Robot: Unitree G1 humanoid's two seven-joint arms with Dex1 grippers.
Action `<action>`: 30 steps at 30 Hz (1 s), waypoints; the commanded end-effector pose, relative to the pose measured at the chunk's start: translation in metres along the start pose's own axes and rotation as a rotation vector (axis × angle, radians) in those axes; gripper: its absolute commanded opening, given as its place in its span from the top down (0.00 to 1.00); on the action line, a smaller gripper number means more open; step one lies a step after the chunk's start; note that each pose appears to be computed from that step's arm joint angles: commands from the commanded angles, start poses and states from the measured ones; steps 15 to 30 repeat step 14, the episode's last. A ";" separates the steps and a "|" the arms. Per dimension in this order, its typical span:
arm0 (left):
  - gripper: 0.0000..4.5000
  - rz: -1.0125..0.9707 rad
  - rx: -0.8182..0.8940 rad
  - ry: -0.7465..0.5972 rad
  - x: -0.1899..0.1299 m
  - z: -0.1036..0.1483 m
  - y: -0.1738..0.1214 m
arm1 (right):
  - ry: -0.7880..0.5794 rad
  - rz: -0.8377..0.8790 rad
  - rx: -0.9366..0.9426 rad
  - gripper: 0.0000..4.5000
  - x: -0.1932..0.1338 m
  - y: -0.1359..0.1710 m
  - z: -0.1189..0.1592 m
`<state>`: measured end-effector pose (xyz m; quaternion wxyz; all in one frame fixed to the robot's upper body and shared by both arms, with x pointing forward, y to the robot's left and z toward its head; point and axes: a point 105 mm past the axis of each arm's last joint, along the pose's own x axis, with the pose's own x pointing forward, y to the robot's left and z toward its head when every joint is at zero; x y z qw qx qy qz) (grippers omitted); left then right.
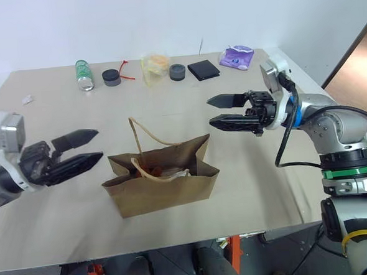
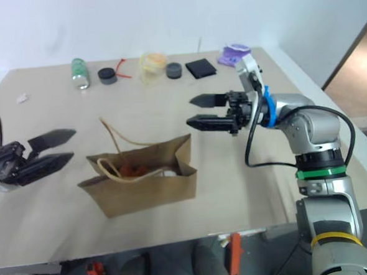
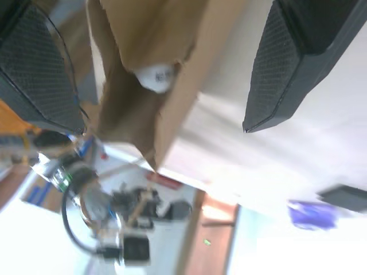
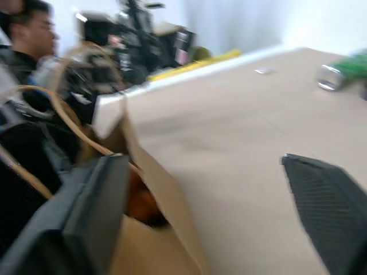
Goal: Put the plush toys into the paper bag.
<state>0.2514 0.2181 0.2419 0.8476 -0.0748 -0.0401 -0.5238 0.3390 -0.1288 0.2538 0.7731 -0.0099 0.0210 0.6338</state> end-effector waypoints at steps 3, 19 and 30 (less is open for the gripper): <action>0.00 0.434 0.257 0.158 -0.032 0.013 0.060 | 0.197 -0.271 -0.065 0.01 -0.049 -0.041 -0.013; 0.00 0.499 0.284 0.365 -0.063 -0.005 0.082 | 0.336 -0.369 -0.062 0.01 -0.079 -0.054 -0.040; 0.00 0.499 0.284 0.365 -0.063 -0.005 0.082 | 0.336 -0.369 -0.062 0.01 -0.079 -0.054 -0.040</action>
